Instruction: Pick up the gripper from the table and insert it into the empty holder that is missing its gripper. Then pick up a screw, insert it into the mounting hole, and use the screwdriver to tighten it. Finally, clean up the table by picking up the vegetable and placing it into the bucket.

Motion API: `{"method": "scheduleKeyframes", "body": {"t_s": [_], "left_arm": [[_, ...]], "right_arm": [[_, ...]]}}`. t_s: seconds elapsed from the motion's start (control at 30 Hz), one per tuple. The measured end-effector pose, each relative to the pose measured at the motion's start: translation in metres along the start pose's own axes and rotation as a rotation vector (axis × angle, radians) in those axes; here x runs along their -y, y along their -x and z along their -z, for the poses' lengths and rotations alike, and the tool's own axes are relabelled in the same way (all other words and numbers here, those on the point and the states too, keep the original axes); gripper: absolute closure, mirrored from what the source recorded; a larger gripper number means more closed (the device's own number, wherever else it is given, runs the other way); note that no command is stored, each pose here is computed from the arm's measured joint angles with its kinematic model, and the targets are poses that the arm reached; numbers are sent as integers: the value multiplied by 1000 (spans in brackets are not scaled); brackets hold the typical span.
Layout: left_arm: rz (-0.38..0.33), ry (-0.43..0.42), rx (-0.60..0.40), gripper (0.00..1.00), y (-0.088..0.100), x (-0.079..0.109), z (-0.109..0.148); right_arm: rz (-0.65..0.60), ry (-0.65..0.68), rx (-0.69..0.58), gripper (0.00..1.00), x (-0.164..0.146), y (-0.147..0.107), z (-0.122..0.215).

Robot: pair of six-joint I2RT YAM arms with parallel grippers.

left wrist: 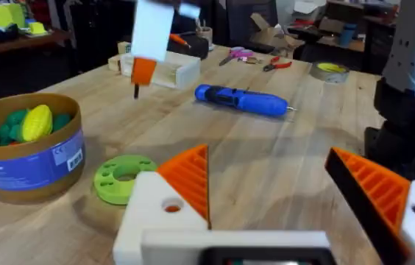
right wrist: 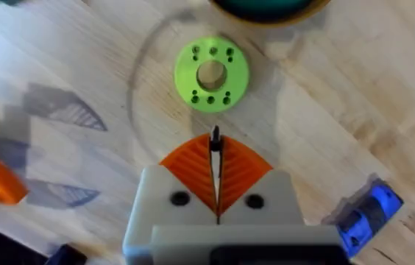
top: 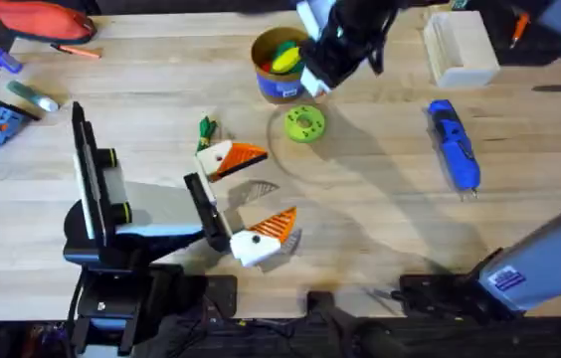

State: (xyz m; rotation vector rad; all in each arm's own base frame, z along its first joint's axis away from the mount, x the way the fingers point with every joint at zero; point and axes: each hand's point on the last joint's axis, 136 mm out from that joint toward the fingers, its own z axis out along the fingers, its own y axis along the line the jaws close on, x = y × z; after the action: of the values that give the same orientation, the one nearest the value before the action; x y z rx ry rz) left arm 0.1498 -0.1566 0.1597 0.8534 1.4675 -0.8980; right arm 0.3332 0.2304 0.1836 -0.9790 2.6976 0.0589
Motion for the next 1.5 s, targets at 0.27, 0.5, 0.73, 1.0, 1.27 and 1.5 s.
{"method": "scheduleKeyframes", "body": {"t_s": [0.27,0.5,0.73,1.0,1.27,1.5], "left_arm": [[0,0,0,15,0,0,0],[0,0,0,14,0,0,0],[0,0,0,15,0,0,0],[0,0,0,15,0,0,0],[0,0,0,15,0,0,0],[0,0,0,16,0,0,0]], "right_arm": [[11,5,75,995,-5,8,43],[58,21,61,995,-24,4,45],[85,17,148,995,-25,-12,96],[103,17,128,995,-24,-36,116],[171,30,128,995,-39,-36,116],[245,47,121,995,-59,-29,118]]}}
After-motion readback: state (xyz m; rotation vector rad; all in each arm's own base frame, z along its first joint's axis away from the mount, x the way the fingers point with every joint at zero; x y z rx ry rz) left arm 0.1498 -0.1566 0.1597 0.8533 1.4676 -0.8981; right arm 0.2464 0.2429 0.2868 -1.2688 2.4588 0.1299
